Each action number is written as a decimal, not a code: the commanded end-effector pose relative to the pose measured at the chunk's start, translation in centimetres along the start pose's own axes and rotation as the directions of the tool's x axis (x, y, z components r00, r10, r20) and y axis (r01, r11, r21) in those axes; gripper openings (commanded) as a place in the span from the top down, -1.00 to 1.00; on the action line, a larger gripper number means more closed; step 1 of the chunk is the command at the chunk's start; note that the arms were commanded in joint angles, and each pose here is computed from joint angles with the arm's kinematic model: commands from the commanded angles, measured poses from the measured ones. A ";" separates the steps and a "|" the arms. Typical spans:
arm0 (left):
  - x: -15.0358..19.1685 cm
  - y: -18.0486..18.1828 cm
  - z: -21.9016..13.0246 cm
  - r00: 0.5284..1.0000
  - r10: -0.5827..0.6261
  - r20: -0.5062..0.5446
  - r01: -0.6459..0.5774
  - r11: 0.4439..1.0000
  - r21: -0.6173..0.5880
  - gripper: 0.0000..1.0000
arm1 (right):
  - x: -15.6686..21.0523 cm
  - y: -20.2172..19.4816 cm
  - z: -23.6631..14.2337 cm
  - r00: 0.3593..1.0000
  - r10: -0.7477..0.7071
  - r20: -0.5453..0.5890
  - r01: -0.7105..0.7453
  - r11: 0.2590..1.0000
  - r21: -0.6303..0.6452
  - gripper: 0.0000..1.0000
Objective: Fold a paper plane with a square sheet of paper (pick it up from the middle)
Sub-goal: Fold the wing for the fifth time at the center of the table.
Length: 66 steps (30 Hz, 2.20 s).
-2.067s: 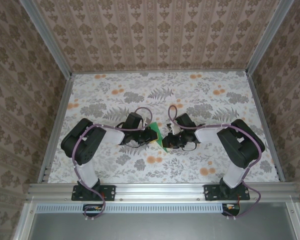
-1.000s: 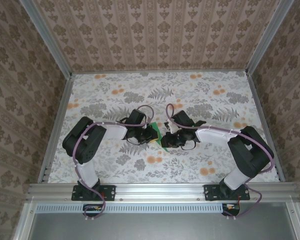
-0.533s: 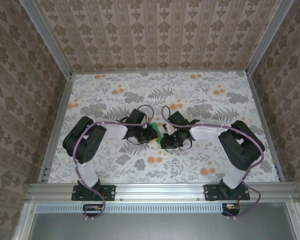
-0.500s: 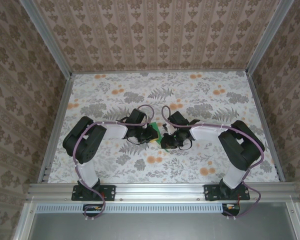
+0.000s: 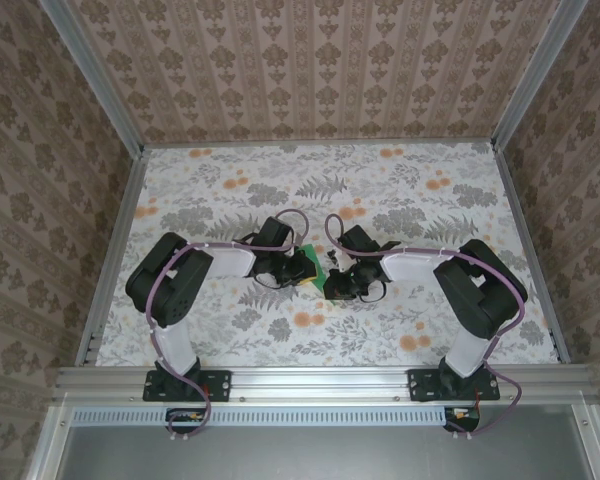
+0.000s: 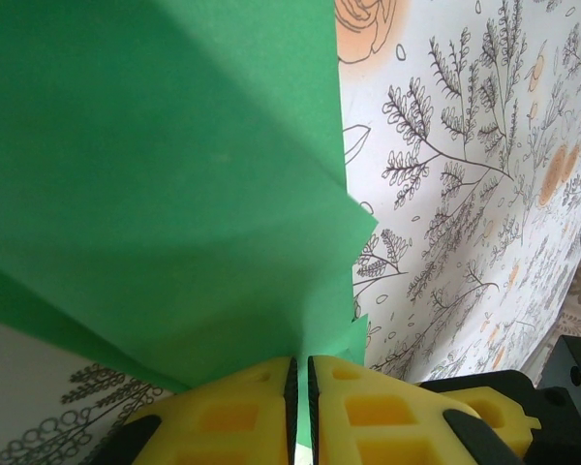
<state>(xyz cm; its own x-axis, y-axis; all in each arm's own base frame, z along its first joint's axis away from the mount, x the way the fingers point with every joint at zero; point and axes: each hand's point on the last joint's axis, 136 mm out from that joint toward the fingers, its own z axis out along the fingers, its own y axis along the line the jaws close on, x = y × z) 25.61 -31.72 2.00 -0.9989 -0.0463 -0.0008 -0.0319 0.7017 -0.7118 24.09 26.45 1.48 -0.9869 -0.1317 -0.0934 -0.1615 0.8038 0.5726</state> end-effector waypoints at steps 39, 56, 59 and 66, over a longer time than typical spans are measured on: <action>0.3 2.2 0.3 1.000 0.008 -0.015 -0.010 0.996 -0.085 0.70 | -0.1 -1.7 1.1 0.999 0.040 -0.017 -0.039 0.998 0.047 0.80; 2.0 -2.2 -0.1 0.982 0.188 -0.019 -0.187 0.980 0.062 0.79 | 0.8 -3.3 1.7 0.996 0.084 -0.037 -0.080 0.992 0.093 0.85; 2.1 -1.9 0.6 0.983 0.182 -0.033 -0.180 0.982 0.048 0.79 | 1.0 -3.4 1.7 0.995 0.088 -0.042 -0.084 0.992 0.096 0.85; 1.3 0.2 1.1 0.984 0.178 -0.028 -0.179 0.981 -0.069 0.77 | 1.7 -4.2 1.9 0.993 0.096 -0.063 -0.088 0.988 0.124 0.85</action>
<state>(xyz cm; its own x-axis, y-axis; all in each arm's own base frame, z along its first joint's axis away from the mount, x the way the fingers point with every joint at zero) 23.72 -33.20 2.28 -0.9912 0.0969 -0.0906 0.1325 0.6885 -0.7131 24.90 26.77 1.07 -0.9900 -0.1116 -0.0866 -0.1413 0.7892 0.5976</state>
